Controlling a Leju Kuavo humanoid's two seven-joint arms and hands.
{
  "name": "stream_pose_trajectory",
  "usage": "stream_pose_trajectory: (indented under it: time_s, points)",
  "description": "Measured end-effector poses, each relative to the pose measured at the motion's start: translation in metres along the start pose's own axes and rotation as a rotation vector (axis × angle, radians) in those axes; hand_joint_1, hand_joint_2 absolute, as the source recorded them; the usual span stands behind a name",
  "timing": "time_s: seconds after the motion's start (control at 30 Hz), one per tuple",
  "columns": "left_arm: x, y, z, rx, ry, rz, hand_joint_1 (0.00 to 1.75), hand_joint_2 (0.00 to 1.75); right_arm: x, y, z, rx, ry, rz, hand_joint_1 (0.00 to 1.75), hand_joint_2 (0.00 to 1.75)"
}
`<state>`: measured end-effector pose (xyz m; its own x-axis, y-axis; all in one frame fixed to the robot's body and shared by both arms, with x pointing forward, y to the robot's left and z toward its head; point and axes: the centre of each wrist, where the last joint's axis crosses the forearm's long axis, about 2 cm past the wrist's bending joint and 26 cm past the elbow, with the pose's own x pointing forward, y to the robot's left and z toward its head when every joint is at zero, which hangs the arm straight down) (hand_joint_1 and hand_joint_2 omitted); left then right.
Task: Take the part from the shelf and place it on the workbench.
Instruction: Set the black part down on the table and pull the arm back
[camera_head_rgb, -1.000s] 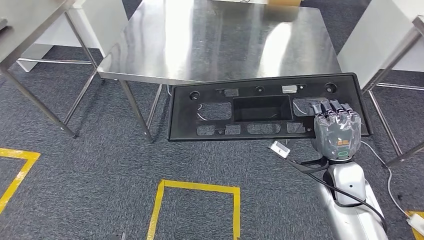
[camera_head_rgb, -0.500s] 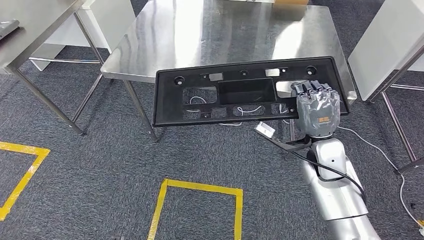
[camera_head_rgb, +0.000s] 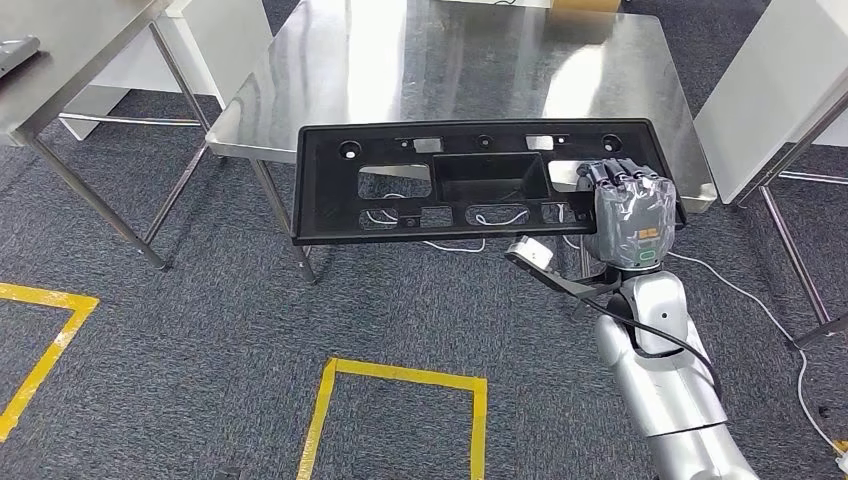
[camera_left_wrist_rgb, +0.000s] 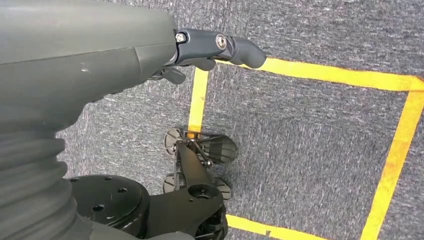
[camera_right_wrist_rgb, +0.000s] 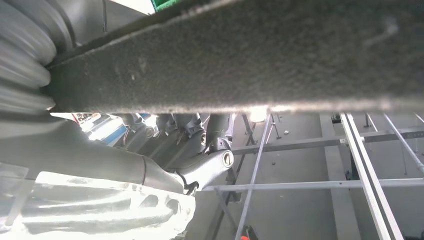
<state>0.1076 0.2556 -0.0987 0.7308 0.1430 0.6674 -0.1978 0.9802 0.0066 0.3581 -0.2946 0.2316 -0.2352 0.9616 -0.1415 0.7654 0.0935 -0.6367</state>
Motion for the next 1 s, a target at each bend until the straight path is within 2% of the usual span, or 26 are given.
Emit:
stream_pose_trajectory:
  time_s: [0.53, 1.0]
  points:
    - [-0.003, 0.01, 0.0, -0.013, -0.011, -0.059, 0.0, 1.75, -0.006, -0.004, 0.027, 0.062, 0.027, -0.026, 1.75, 1.75]
    - [-0.005, 0.015, 0.001, -0.015, -0.011, -0.083, 0.0, 1.75, -0.009, -0.006, 0.032, 0.066, 0.026, -0.045, 1.75, 1.75]
